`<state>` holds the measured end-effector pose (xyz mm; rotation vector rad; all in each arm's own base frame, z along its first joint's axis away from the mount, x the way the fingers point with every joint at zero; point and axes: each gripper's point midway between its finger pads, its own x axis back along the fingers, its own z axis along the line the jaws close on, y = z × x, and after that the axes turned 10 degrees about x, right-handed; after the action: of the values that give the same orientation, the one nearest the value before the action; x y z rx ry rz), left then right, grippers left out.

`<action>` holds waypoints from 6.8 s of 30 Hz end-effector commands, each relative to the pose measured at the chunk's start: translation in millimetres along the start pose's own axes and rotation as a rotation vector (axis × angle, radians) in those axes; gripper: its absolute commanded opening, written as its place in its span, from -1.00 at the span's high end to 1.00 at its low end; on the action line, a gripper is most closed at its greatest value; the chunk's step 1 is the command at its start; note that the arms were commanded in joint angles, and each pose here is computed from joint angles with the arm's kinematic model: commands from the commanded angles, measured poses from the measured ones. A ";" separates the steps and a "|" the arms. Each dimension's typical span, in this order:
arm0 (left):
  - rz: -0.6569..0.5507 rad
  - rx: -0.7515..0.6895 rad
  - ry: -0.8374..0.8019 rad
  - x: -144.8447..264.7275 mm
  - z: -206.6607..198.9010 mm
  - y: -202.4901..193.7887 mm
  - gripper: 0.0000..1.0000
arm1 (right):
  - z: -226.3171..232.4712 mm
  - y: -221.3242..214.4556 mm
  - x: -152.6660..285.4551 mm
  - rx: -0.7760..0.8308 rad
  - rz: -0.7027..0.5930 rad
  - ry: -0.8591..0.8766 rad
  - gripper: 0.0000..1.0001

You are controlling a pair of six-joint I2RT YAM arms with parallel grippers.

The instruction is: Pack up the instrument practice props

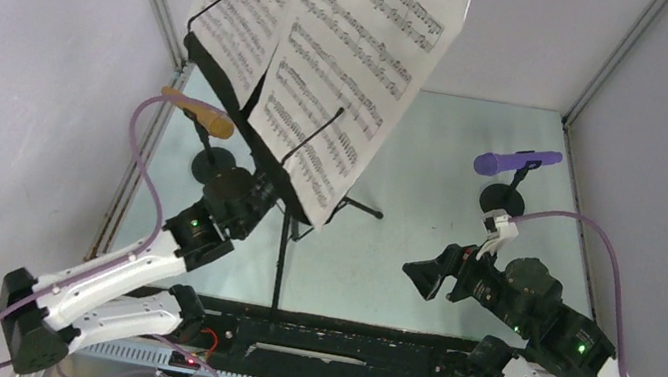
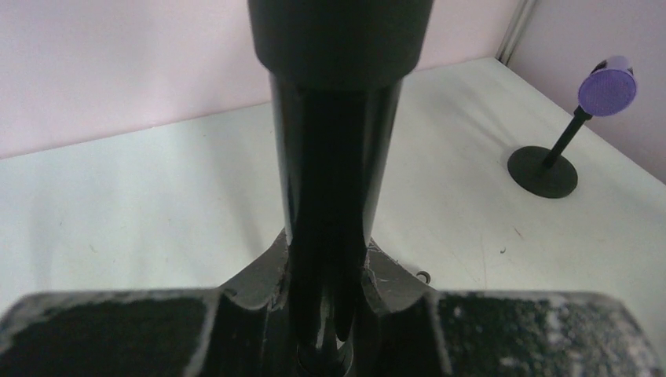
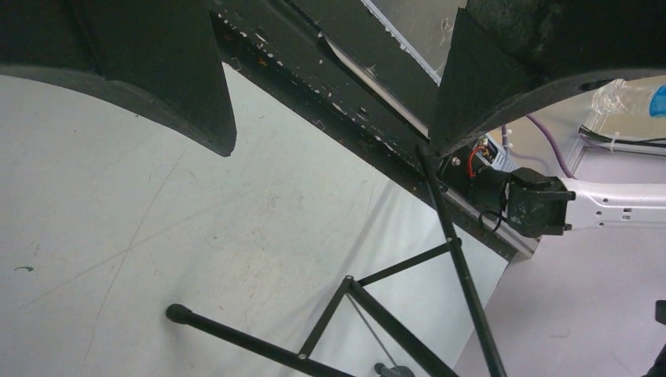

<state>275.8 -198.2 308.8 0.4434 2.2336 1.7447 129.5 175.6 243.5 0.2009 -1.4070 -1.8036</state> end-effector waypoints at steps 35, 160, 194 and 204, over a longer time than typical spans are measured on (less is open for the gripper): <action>-0.492 0.346 0.500 -134.3 -34.8 148.2 1.00 | -23.7 -3.9 20.7 -0.028 -0.040 -0.101 -0.99; 0.034 0.153 -0.162 96.6 -49.3 199.4 -0.83 | 24.6 257.8 38.3 0.225 -0.490 -0.244 -0.99; -0.037 0.220 -0.666 -29.2 -174.1 277.9 -0.80 | 32.1 344.7 25.7 0.078 -0.494 0.120 -0.88; -0.032 0.315 -0.636 -56.4 -161.1 278.7 -0.72 | 28.1 342.2 27.7 0.061 -0.506 0.103 -0.87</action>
<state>291.7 -302.9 589.3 0.9090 2.0369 1.1349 272.7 166.2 545.4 0.6624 -1.4285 -2.0951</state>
